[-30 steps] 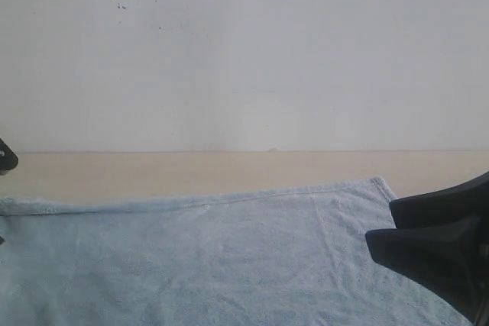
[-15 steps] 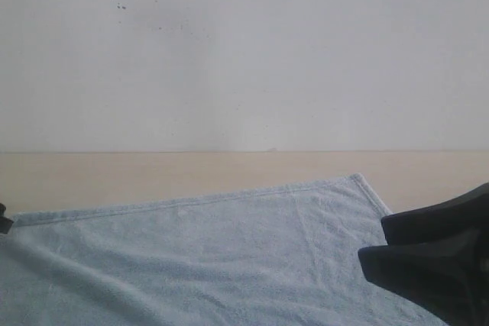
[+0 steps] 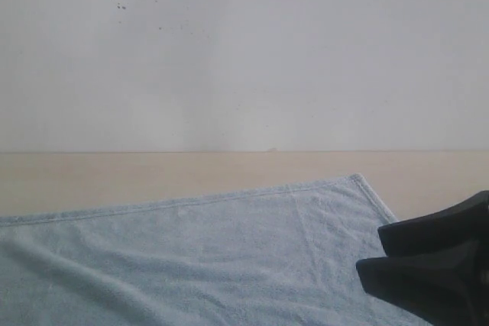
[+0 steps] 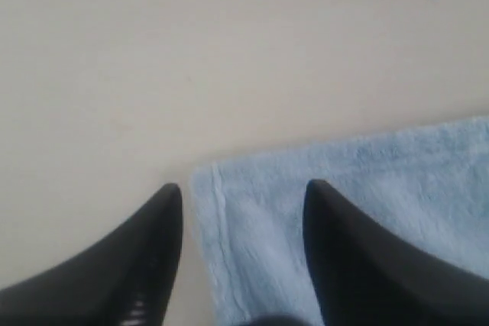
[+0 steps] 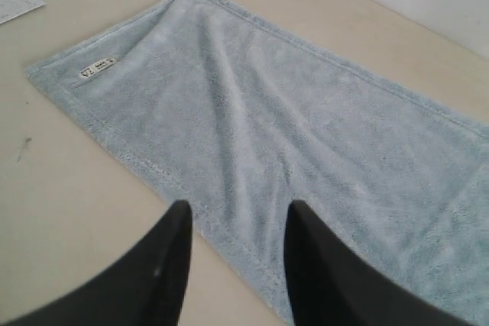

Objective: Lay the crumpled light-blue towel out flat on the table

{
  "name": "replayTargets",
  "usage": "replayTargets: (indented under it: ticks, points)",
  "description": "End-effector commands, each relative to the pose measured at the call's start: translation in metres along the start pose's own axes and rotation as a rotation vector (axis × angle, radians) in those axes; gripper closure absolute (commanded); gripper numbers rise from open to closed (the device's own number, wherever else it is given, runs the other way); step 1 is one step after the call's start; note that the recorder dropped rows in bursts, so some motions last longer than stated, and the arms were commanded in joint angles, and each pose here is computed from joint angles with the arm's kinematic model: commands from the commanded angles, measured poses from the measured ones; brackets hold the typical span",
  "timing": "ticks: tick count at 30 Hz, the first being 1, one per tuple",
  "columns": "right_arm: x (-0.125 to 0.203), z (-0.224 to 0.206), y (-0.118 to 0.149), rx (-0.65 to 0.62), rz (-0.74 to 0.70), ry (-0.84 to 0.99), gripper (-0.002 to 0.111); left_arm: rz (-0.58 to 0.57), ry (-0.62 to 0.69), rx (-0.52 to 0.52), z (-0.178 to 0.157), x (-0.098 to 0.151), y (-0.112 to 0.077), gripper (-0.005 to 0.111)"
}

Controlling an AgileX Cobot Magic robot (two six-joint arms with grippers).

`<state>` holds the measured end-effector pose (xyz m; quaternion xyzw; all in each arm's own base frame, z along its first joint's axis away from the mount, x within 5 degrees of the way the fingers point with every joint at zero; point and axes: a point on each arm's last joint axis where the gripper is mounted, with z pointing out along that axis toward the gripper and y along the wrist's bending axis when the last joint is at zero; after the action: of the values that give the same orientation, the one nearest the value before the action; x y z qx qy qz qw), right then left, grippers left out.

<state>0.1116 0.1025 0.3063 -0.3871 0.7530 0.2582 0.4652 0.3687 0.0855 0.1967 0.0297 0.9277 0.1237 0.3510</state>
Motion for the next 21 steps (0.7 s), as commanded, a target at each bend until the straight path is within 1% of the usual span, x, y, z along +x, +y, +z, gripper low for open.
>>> replayTargets:
  ticks: [1, 2, 3, 4, 5, 7, 9, 11, 13, 14, 17, 19, 21]
  points:
    - [-0.003, 0.000, -0.018, 0.186, -0.099, -0.026, 0.076, -0.003, 0.038, 0.051, -0.020, 0.026, -0.021, 0.060]
    - [-0.002, 0.001, -0.024, 0.231, -0.121, -0.012, 0.085, 0.007, 0.020, 0.062, -0.028, 0.030, -0.027, 0.060]
    - [0.000, 0.004, -0.027, 0.253, -0.141, 0.018, 0.097, 0.011, -0.003, 0.068, -0.036, 0.031, -0.031, 0.060]
    - [0.002, 0.007, -0.030, 0.257, -0.132, 0.046, 0.109, 0.016, -0.017, 0.078, -0.044, 0.034, -0.036, 0.060]
    - [0.006, 0.011, -0.032, 0.253, -0.114, 0.082, 0.108, 0.017, -0.025, 0.087, -0.053, 0.037, -0.040, 0.060]
    - [0.011, 0.019, -0.037, 0.253, -0.113, 0.143, 0.108, 0.007, -0.033, 0.103, -0.067, 0.043, -0.047, 0.061]
    - [0.014, 0.030, -0.047, 0.302, -0.111, 0.172, 0.108, -0.019, -0.030, 0.122, -0.081, 0.052, -0.054, 0.062]
    - [0.018, 0.040, -0.058, 0.344, -0.166, 0.210, 0.108, -0.049, -0.032, 0.137, -0.095, 0.061, -0.058, 0.062]
    - [0.026, 0.054, -0.067, 0.353, -0.242, 0.286, 0.108, -0.090, -0.027, 0.146, -0.108, 0.069, -0.059, 0.062]
    - [0.030, 0.060, -0.072, 0.358, -0.242, 0.309, 0.108, -0.119, -0.013, 0.152, -0.114, 0.074, -0.059, 0.062]
    - [0.049, 0.081, -0.094, 0.387, -0.185, 0.381, 0.108, -0.132, 0.041, 0.160, -0.125, 0.089, -0.060, 0.062]
    - [0.064, 0.091, -0.113, 0.434, -0.088, 0.411, 0.108, -0.168, 0.055, 0.171, -0.132, 0.095, -0.061, 0.062]
    - [0.079, 0.098, -0.127, 0.471, 0.019, 0.439, 0.108, -0.164, 0.088, 0.176, -0.138, 0.098, -0.061, 0.062]
